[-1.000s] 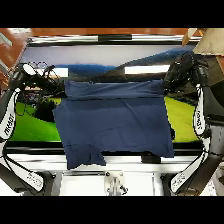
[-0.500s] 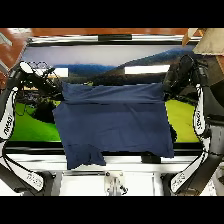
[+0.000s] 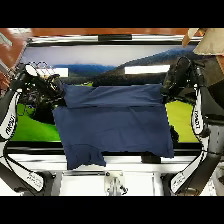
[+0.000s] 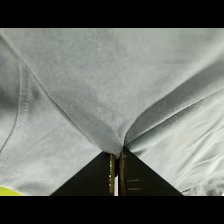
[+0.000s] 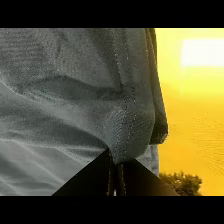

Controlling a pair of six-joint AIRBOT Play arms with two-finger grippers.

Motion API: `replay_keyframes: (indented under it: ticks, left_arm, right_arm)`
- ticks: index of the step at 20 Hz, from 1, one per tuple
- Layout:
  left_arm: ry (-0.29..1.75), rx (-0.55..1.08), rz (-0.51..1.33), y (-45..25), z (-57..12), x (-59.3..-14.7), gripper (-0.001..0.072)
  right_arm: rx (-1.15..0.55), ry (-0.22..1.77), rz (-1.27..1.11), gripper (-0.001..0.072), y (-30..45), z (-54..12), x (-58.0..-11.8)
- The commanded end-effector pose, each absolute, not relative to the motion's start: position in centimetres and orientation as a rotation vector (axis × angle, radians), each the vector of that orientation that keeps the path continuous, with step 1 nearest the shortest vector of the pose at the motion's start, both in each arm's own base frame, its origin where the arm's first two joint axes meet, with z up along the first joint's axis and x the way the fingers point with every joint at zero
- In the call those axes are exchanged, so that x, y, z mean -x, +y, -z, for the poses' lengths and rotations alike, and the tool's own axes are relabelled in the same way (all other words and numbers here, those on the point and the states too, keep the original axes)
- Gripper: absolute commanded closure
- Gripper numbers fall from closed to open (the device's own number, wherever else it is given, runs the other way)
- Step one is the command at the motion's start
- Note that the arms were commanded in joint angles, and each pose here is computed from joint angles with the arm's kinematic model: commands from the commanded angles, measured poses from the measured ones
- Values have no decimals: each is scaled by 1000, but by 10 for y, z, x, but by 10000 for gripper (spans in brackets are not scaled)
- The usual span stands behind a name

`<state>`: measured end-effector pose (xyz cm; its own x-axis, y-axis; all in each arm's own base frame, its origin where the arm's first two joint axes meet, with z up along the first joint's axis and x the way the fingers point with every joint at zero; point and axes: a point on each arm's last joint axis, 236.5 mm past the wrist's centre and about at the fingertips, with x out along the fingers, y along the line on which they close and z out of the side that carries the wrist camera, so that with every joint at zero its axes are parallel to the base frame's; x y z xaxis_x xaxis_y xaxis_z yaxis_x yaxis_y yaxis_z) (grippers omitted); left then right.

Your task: Fold the shirts.

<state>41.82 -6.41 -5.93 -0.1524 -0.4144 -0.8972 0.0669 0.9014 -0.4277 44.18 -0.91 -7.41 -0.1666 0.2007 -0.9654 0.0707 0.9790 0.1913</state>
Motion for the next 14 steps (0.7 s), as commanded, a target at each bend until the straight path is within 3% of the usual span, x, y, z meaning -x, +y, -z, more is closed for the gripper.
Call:
replay_keyframes:
  ticks: [1, 12, 13, 14]
  left_arm:
    - [1737, 223, 398, -52, 68, -405, 668]
    - [1774, 174, 414, -58, 80, -399, 668]
    - [1778, 180, 409, -58, 80, -399, 646]
    - [1792, 200, 385, -58, 78, -397, 362]
  right_arm:
    - [-175, 1789, -89, 657, -16, 78, -432]
    - [-182, 1835, -97, 638, -14, 84, -424]
    - [-180, 1832, -102, 419, -14, 83, -424]
    - [-163, 1848, -129, 164, -14, 81, -420]
